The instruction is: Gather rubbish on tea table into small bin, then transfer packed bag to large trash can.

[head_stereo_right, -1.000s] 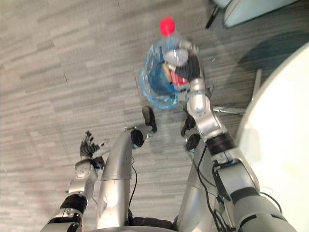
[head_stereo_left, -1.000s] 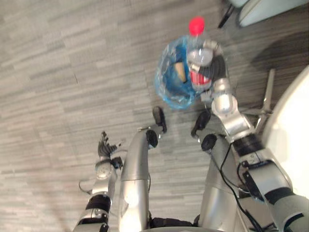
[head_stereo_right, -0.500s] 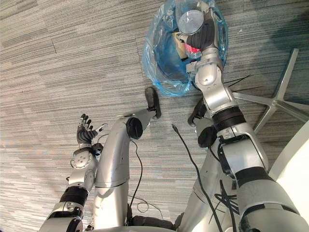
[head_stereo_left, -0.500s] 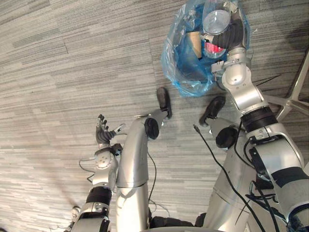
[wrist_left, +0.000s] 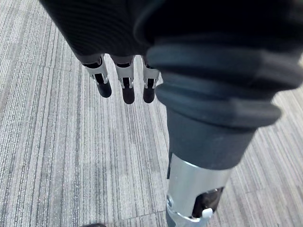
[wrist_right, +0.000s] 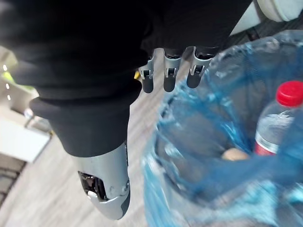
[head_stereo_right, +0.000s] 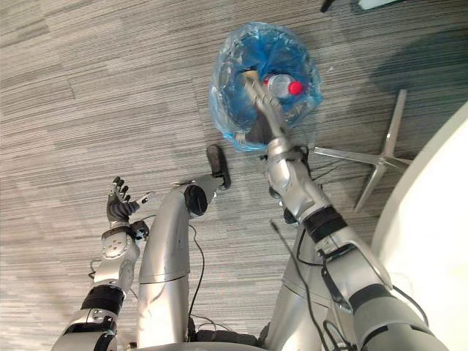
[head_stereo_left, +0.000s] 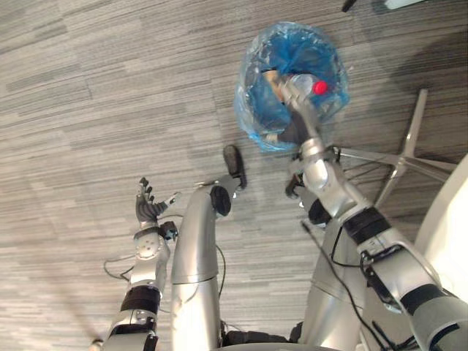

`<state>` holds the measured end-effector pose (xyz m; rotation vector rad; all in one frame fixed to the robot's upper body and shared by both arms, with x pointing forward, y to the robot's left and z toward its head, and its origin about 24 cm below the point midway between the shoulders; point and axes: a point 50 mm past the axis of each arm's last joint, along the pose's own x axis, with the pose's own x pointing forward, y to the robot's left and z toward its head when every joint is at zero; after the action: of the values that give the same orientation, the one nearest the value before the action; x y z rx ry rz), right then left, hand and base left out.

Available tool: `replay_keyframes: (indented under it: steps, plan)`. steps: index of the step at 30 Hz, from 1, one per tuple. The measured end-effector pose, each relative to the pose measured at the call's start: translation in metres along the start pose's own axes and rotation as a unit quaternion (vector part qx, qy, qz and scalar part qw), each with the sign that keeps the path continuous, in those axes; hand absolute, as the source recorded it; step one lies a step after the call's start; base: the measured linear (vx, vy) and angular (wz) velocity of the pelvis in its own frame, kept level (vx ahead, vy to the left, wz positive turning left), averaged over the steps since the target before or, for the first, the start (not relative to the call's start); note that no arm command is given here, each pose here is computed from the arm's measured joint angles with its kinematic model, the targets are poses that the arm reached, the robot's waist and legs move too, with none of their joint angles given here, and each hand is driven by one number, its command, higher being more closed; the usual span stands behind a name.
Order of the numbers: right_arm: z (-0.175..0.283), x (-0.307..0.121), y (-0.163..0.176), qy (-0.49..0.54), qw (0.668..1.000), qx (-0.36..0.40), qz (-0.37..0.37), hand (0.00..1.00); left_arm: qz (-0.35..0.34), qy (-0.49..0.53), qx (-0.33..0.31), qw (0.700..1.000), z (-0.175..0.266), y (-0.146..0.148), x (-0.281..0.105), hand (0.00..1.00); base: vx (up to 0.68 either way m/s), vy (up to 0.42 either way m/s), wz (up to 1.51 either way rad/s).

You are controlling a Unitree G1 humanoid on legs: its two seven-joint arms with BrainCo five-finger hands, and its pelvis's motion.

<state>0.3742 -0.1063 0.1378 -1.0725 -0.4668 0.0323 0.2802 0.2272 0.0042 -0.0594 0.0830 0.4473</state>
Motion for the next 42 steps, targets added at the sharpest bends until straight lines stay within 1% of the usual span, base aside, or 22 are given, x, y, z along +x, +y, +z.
replay_keyframes:
  steps: [3, 4, 6, 11, 18, 21, 24, 28, 29, 30, 32, 33, 35, 36, 37, 38, 39, 41, 42]
  plan:
    - [-0.005, 0.006, 0.008, 0.026, 0.999, -0.021, 0.023, 0.00, 0.000, 0.000, -0.001, 1.000, 0.000, 0.000, 0.000, 0.00, -0.07, 0.035, 0.02]
    - [-0.006, 0.009, 0.010, 0.033, 0.998, -0.033, 0.031, 1.00, 0.000, -0.003, -0.002, 1.000, 0.000, 0.000, 0.000, 0.00, -0.07, 0.043, 0.03]
    - [-0.009, 0.014, 0.009, 0.046, 0.997, -0.047, 0.042, 1.00, -0.001, -0.006, -0.005, 1.000, 0.002, -0.002, 0.001, 0.00, -0.06, 0.036, 0.06]
    - [-0.008, 0.025, -0.002, 0.051, 0.997, -0.052, 0.037, 1.00, -0.007, -0.005, -0.012, 1.000, 0.003, -0.008, 0.005, 0.00, -0.06, 0.034, 0.16]
    - [-0.011, 0.031, -0.020, 0.062, 0.998, -0.004, 0.010, 1.00, -0.017, 0.000, -0.016, 1.000, 0.002, -0.014, 0.003, 0.00, -0.08, 0.032, 0.03]
    - [-0.008, 0.029, -0.023, 0.061, 0.998, 0.034, -0.006, 1.00, -0.016, 0.000, -0.015, 1.000, 0.002, -0.014, 0.004, 0.00, -0.08, 0.041, -0.06]
    - [0.003, 0.028, -0.029, 0.037, 0.996, 0.075, -0.029, 1.00, -0.015, 0.004, -0.014, 1.000, 0.001, -0.013, 0.004, 0.00, -0.07, 0.044, -0.02]
    - [0.015, 0.019, -0.038, 0.016, 0.984, 0.165, -0.066, 1.00, -0.013, 0.014, -0.011, 1.000, -0.001, -0.012, 0.004, 0.00, -0.07, 0.045, -0.03]
    - [0.017, 0.013, -0.039, 0.012, 0.975, 0.211, -0.076, 1.00, -0.012, 0.018, -0.009, 1.000, -0.001, -0.011, 0.004, 0.00, -0.08, 0.043, -0.04]
    - [0.017, 0.010, -0.039, 0.013, 0.969, 0.233, -0.082, 1.00, -0.014, 0.017, -0.009, 1.000, -0.001, -0.011, 0.004, 0.00, -0.08, 0.038, 0.00]
    - [0.015, -0.004, -0.037, 0.020, 0.950, 0.296, -0.096, 1.00, -0.040, 0.014, -0.009, 0.999, -0.001, -0.021, -0.001, 0.00, -0.06, 0.029, 0.01]
    - [0.015, -0.008, -0.036, 0.021, 0.946, 0.310, -0.096, 1.00, -0.046, 0.017, -0.012, 0.999, -0.002, -0.025, -0.002, 0.00, -0.05, 0.027, -0.02]
    - [0.017, -0.023, -0.027, 0.027, 0.926, 0.364, -0.097, 1.00, -0.082, 0.033, -0.006, 0.996, -0.012, -0.044, -0.013, 0.00, -0.03, 0.010, -0.05]
    - [0.021, -0.031, -0.020, 0.026, 0.913, 0.397, -0.090, 1.00, -0.098, 0.048, 0.002, 0.994, -0.020, -0.047, -0.021, 0.00, 0.00, 0.000, 0.00]
    - [0.023, -0.036, -0.017, 0.025, 0.906, 0.413, -0.088, 1.00, -0.099, 0.057, 0.006, 0.993, -0.025, -0.046, -0.024, 0.00, 0.03, -0.046, -0.01]
    - [0.028, -0.045, -0.012, 0.022, 0.892, 0.445, -0.080, 1.00, -0.097, 0.074, 0.010, 0.992, -0.035, -0.043, -0.032, 0.00, 0.04, -0.057, -0.04]
    - [0.028, -0.050, -0.008, 0.027, 0.886, 0.457, -0.079, 1.00, -0.098, 0.083, 0.013, 0.992, -0.040, -0.042, -0.035, 0.00, 0.08, -0.081, -0.06]
    - [0.022, -0.072, 0.015, 0.068, 0.861, 0.501, -0.051, 1.00, -0.096, 0.114, 0.026, 0.988, -0.058, -0.031, -0.050, 0.00, 0.13, -0.090, -0.02]
    - [0.021, -0.077, 0.019, 0.076, 0.856, 0.509, -0.047, 1.00, -0.095, 0.122, 0.029, 0.988, -0.062, -0.027, -0.054, 0.00, 0.22, -0.094, -0.09]
